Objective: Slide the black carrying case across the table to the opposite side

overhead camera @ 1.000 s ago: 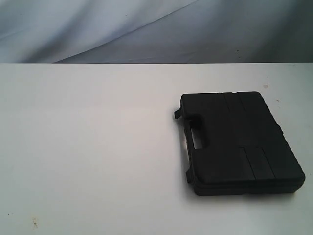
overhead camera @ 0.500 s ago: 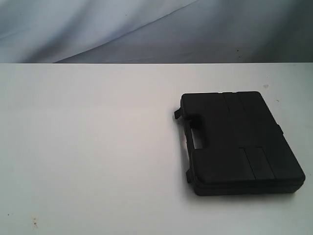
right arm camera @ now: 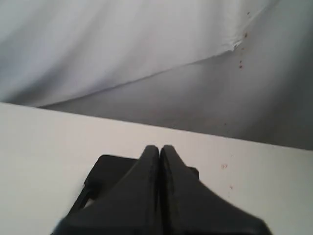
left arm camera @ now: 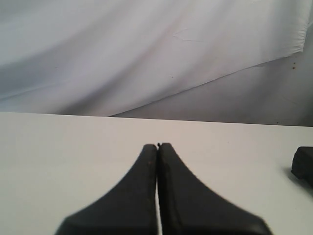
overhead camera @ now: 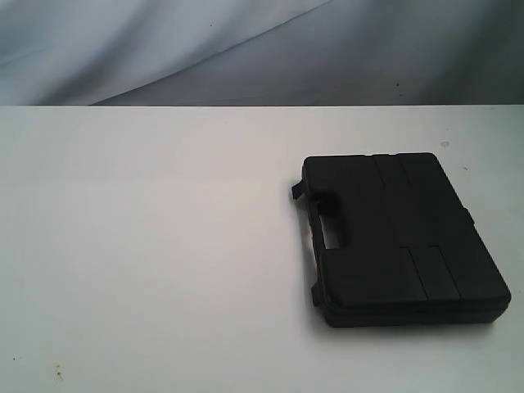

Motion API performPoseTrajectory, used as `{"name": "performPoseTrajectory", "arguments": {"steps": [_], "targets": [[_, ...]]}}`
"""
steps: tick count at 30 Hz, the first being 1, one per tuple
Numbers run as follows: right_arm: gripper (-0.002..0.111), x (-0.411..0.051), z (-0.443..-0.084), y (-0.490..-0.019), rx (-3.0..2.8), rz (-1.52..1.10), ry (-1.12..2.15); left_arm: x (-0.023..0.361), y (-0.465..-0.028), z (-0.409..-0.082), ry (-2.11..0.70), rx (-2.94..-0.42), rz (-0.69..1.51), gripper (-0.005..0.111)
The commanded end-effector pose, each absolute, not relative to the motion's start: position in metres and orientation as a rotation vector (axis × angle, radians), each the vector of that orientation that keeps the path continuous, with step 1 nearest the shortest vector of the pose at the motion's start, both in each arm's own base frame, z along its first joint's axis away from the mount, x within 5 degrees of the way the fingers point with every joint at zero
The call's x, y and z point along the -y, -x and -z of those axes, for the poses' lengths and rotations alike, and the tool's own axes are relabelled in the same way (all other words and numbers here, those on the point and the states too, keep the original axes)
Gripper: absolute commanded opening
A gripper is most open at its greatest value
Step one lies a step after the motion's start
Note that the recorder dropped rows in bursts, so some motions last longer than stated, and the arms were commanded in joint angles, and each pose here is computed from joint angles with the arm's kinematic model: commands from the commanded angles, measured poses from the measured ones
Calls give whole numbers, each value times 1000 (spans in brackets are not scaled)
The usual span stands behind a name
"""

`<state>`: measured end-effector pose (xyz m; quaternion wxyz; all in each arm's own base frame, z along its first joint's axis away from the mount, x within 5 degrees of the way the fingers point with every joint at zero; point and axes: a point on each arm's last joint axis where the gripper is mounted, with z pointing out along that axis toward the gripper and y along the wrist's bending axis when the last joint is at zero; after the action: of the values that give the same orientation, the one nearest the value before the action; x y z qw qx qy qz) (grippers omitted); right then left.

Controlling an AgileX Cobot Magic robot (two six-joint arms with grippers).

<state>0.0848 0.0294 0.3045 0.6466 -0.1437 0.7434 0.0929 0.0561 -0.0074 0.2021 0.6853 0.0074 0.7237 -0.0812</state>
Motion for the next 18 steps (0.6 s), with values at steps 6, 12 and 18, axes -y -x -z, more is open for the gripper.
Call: {"name": "performPoseTrajectory", "arguments": {"steps": [6, 12, 18], "targets": [[0, -53, -326, -124, -1894, -255, 373, 7, -56, -201, -9, -1618, 182, 1], [0, -76, -332, -149, -2007, -302, 448, 7, -56, -201, -9, -1618, 182, 1], [0, -107, -336, -170, -2099, -347, 536, 7, -56, -201, -9, -1618, 182, 1]]}}
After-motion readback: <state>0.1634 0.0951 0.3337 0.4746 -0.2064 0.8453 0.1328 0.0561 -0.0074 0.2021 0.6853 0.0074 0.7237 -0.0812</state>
